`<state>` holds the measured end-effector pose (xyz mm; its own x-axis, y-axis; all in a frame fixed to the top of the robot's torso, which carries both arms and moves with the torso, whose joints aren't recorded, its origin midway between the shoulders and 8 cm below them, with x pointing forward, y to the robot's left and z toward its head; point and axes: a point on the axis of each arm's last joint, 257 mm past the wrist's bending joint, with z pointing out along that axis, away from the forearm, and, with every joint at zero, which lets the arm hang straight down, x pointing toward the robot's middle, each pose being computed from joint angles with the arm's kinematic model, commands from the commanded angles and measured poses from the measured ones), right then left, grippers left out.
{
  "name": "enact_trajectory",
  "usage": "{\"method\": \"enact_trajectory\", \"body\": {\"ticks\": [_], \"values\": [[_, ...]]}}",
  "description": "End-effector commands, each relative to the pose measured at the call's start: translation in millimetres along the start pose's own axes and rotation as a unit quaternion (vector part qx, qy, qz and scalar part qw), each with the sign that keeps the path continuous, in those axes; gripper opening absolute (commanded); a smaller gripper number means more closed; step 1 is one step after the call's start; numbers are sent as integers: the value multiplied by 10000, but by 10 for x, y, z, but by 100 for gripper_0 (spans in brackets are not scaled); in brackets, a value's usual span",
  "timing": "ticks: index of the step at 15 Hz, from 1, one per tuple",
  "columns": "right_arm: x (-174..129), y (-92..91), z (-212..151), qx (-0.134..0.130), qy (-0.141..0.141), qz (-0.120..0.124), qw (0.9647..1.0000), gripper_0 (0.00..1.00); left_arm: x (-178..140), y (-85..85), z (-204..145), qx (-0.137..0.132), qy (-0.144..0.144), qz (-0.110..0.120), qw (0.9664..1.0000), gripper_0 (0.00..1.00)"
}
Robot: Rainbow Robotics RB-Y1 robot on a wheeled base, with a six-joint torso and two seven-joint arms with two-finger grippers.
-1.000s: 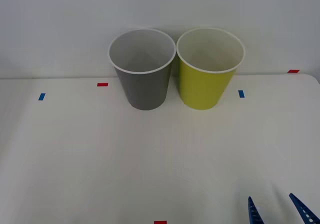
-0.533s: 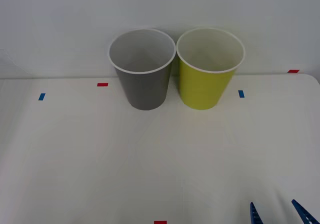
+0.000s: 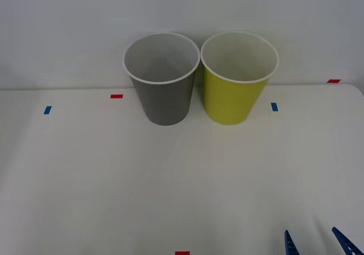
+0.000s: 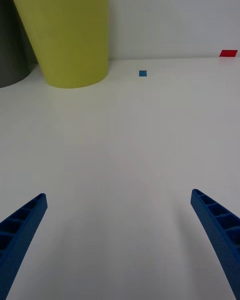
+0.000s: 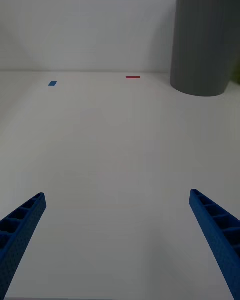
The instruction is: Put cans in the gray bin and PET bottles in the light green bin.
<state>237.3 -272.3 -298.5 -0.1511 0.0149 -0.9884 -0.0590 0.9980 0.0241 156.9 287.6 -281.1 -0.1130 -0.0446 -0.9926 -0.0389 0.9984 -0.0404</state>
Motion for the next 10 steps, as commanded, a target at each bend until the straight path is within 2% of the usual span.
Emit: {"method": "enact_trajectory", "body": {"ticks": [1,10], "values": [[0,0,0,0,0,0,10000,100,0,0,0,0,0,0,10000,100],[0,0,0,0,0,0,10000,100,0,0,0,0,0,0,10000,100]]}}
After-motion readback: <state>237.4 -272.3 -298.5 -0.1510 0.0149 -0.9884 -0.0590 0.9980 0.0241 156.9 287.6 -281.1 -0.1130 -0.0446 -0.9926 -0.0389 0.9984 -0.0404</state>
